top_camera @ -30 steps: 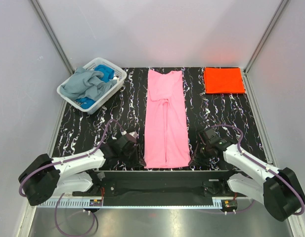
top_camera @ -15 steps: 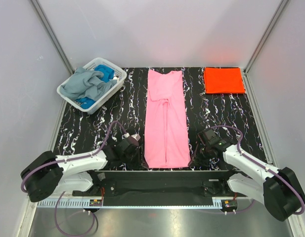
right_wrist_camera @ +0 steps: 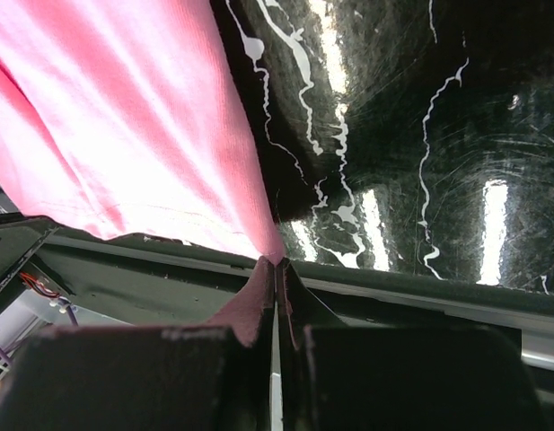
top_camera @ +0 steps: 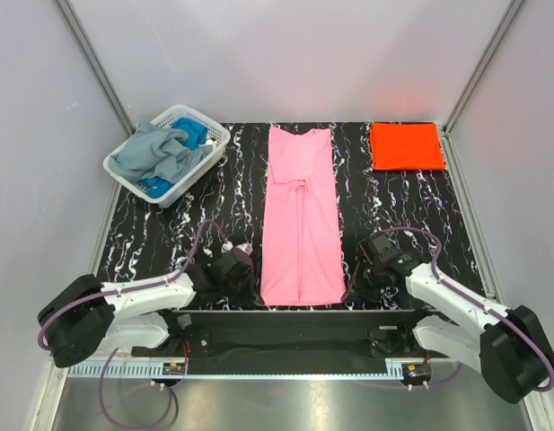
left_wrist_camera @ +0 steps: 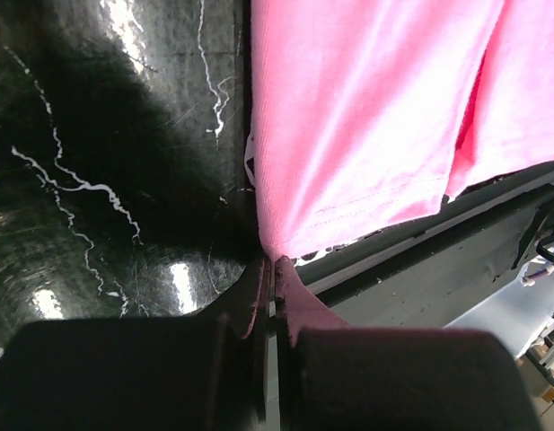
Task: Fold and stack the t-shirts
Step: Fold the tshirt
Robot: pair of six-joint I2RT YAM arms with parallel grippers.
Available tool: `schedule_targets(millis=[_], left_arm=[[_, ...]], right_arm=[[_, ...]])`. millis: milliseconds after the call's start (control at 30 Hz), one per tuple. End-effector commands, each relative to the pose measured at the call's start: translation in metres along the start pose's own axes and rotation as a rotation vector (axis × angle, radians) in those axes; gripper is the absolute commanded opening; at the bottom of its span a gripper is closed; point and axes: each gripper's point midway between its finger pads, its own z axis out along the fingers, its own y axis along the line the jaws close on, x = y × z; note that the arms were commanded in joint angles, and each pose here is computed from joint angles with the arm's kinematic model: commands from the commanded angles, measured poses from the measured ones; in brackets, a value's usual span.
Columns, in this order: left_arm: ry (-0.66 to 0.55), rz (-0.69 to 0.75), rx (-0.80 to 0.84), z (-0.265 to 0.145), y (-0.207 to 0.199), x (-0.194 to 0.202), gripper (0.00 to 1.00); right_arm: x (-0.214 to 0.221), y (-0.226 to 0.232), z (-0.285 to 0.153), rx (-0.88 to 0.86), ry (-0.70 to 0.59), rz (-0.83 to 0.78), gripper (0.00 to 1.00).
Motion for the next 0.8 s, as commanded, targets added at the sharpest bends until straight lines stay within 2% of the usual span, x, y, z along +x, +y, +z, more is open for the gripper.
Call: schedule_targets(millis=[0, 133, 400, 767], left_arm=[[-0.014, 0.003, 0.018, -0.005, -0.013, -0.01, 0.0], [0.019, -0.016, 0.059, -0.003, -0.024, -0.015, 0.0], [-0.005, -0.032, 0.078, -0.01, -0.036, -0.042, 0.0], [-0.049, -0.026, 0.06, -0.011, -0.047, -0.112, 0.0]], right_arm=[[-0.008, 0.021, -0.012, -0.047, -0.024, -0.024, 0.0], [-0.018, 0.032, -0.018, -0.053, -0.05, -0.061, 0.0], [-0.031, 0.047, -0.023, -0.056, -0.066, -0.113, 0.0], [-0.084, 0.081, -0.026, -0.017, -0.118, -0.21, 0.0]])
